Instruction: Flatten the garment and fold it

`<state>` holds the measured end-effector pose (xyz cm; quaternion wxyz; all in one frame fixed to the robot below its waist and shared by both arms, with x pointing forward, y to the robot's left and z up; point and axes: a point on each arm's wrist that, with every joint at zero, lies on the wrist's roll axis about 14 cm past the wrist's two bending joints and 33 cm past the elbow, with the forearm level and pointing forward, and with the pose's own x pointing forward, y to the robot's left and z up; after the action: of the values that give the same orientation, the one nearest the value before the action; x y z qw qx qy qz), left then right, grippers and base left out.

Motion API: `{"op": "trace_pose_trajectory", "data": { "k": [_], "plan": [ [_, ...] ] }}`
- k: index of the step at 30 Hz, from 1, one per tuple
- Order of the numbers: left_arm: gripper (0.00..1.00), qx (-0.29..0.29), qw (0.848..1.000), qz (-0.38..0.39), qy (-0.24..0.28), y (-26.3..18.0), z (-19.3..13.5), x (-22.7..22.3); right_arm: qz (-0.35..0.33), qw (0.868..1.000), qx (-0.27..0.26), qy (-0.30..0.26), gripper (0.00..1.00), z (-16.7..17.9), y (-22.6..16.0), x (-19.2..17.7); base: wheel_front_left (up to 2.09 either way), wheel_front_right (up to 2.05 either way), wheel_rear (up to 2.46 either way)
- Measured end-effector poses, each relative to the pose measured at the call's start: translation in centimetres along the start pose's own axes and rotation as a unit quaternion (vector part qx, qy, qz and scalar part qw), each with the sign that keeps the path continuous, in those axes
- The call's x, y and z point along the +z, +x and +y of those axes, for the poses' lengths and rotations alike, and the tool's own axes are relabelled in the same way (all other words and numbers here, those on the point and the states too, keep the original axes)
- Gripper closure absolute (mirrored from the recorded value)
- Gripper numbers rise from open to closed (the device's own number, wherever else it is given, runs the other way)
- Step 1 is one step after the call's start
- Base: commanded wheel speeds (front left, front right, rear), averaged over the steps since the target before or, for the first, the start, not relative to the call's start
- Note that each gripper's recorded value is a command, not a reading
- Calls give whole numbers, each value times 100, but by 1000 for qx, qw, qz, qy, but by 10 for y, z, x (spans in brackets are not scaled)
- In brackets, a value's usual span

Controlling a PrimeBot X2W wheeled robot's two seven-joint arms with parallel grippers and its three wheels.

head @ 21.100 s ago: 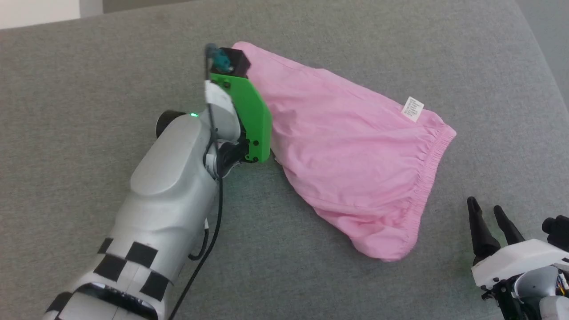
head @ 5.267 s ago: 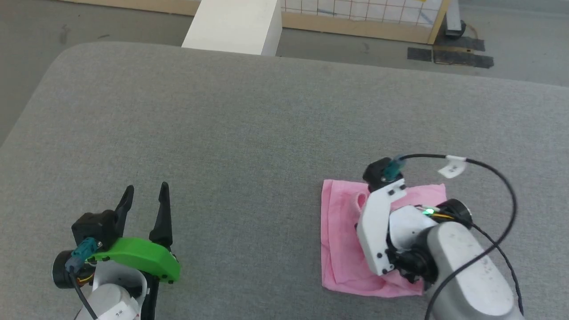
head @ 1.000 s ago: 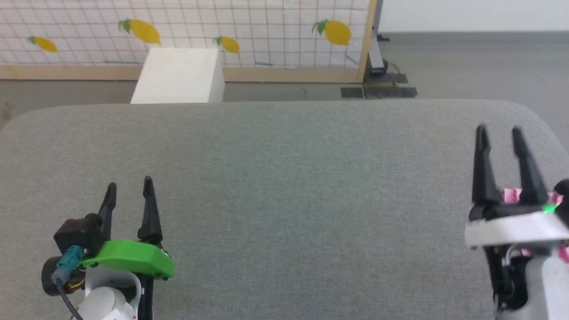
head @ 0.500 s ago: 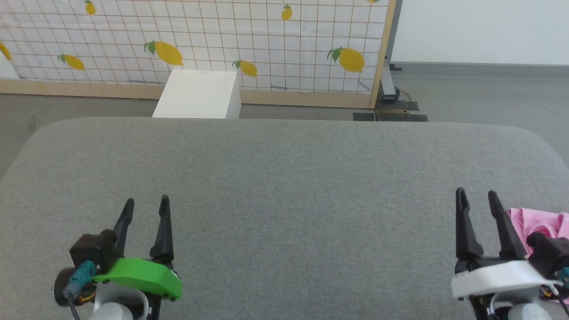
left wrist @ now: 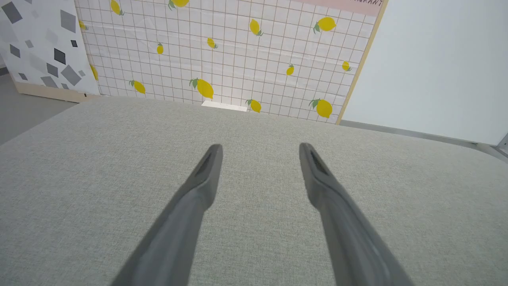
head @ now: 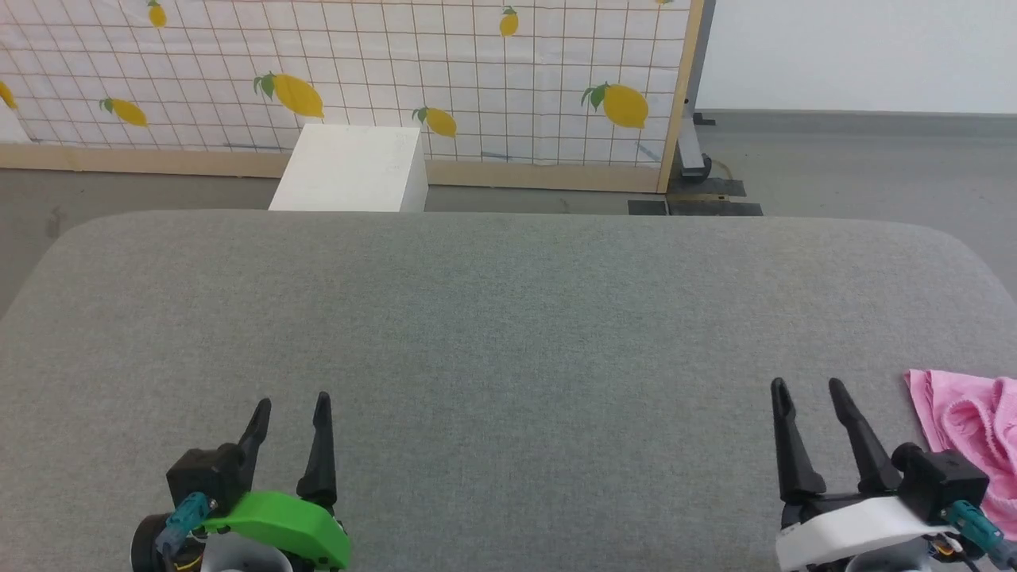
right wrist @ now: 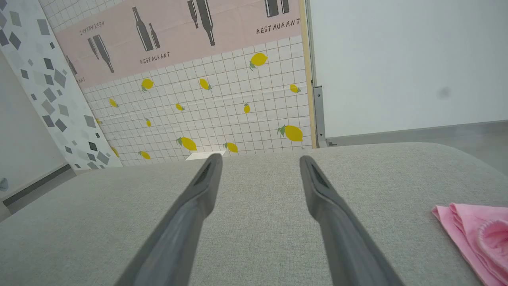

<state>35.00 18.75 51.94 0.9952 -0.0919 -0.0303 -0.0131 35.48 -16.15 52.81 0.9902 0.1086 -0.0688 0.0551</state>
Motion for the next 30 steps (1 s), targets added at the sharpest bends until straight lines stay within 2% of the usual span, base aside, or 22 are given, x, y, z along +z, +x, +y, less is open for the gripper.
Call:
{"op": "trace_pose_trajectory", "data": {
  "k": [5, 6, 30],
  "plan": [
    [0, 0, 1000, 4, -3, -1, 1, -3, 4, 1000, 2, 3, 0, 2, -1, -3, 0, 0, 0],
    [100, 1, 1000, 5, -3, -1, 2, -3, 5, 1000, 3, 3, 100, 2, -1, -3, 0, 0, 0],
    [100, -4, 1000, 5, 9, 4, -4, -1, 19, 1000, 4, -10, 100, 2, 0, -6, 0, 0, 0]
  ]
}}
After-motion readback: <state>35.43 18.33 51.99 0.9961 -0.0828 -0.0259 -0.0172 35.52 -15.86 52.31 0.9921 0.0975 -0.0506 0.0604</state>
